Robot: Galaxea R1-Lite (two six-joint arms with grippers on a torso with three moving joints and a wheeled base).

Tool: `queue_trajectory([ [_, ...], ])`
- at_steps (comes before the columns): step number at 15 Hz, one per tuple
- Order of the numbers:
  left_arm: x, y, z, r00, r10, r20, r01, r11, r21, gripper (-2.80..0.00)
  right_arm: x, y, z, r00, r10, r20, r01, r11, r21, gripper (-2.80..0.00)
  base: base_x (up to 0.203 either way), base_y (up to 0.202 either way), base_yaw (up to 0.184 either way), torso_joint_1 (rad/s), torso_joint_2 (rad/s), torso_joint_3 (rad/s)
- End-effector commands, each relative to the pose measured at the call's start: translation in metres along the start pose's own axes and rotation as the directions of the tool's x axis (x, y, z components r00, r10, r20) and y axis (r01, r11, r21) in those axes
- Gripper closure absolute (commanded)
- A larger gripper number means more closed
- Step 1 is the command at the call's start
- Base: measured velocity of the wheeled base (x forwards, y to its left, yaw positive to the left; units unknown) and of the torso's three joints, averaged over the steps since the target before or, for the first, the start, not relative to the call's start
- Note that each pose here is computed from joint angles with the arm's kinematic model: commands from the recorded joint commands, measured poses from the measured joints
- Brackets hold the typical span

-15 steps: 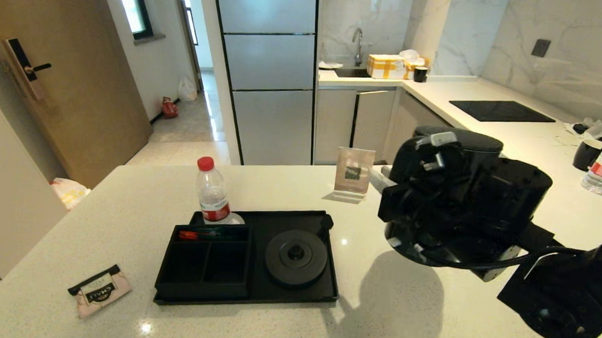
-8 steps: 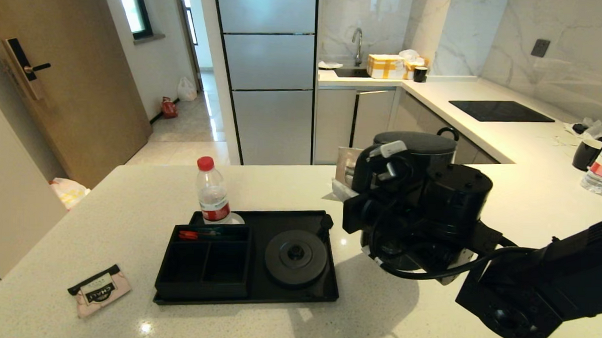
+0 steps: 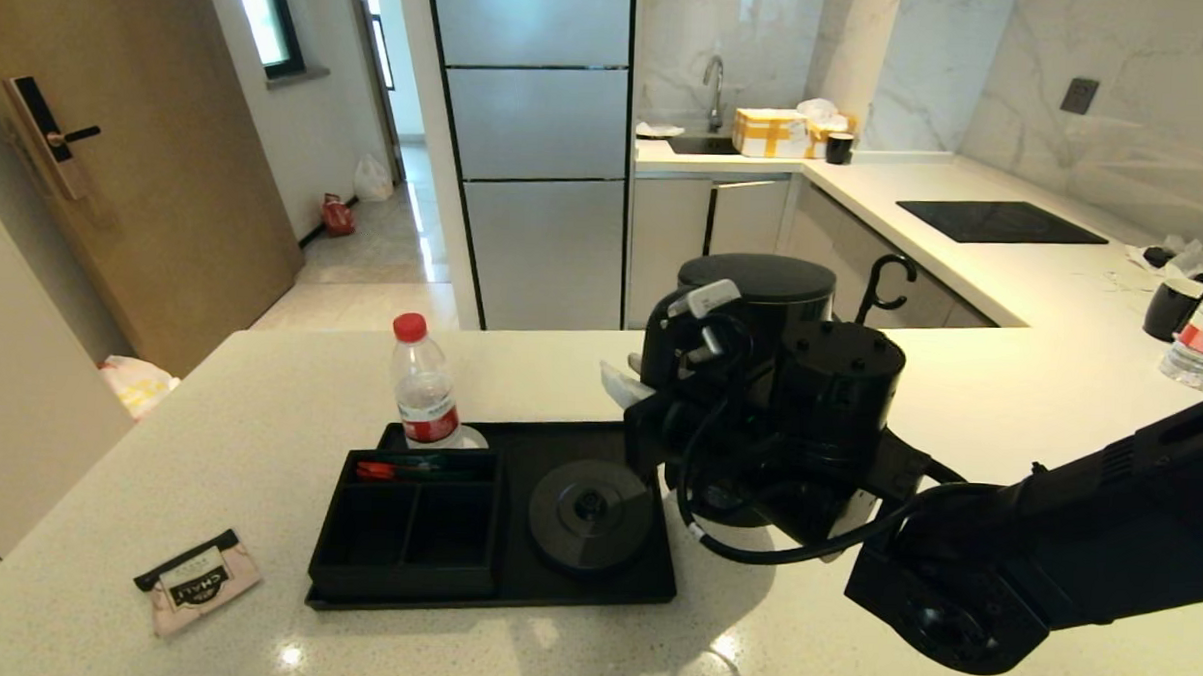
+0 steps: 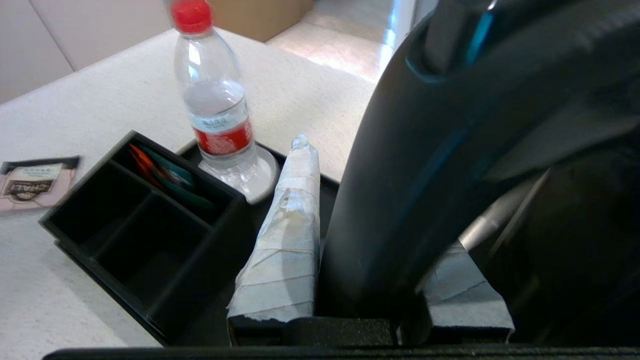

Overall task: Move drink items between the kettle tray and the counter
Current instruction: Return the kettle to its original position

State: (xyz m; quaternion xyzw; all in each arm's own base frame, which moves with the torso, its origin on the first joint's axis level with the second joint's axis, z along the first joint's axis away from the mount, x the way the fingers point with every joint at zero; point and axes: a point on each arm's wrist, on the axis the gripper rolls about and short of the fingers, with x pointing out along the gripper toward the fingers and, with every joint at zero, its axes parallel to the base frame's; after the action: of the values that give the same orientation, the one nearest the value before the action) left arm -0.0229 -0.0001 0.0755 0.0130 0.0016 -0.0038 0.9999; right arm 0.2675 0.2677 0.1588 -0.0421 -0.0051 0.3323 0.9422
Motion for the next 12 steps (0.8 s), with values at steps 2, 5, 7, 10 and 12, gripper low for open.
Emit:
queue_trajectory([
  [2,0.000,0.000,0.000,1.000,0.000,0.002,0.000,1.000,0.000,0.00,0.006,0.008,0.002,0.997,0.074,0.029,-0.073,0.997,-0.006,0.00,0.000,0.000,0.000,0.000,0.00,0.000],
  [5,0.000,0.000,0.000,1.000,0.000,0.002,0.000,1.000,0.000,0.00,0.005,0.011,0.002,0.989,0.141,0.038,-0.140,0.990,-0.012,0.00,0.000,0.000,0.000,0.000,0.00,0.000],
  [7,0.000,0.000,0.000,1.000,0.000,0.002,0.000,1.000,0.000,0.00,0.003,0.013,-0.002,0.963,0.269,0.035,-0.268,0.963,-0.030,0.00,0.000,0.000,0.000,0.000,0.00,0.000],
  [10,0.000,0.000,0.000,1.000,0.000,0.002,0.000,1.000,0.000,0.00,0.006,0.014,-0.006,0.950,0.309,0.051,-0.307,0.951,-0.046,0.00,0.000,0.000,0.000,0.000,0.00,0.000],
  [12,0.000,0.000,0.000,1.000,0.000,0.002,0.000,1.000,0.000,0.00,0.008,0.015,-0.010,0.937,0.341,0.073,-0.337,0.939,-0.062,0.00,0.000,0.000,0.000,0.000,0.00,0.000],
])
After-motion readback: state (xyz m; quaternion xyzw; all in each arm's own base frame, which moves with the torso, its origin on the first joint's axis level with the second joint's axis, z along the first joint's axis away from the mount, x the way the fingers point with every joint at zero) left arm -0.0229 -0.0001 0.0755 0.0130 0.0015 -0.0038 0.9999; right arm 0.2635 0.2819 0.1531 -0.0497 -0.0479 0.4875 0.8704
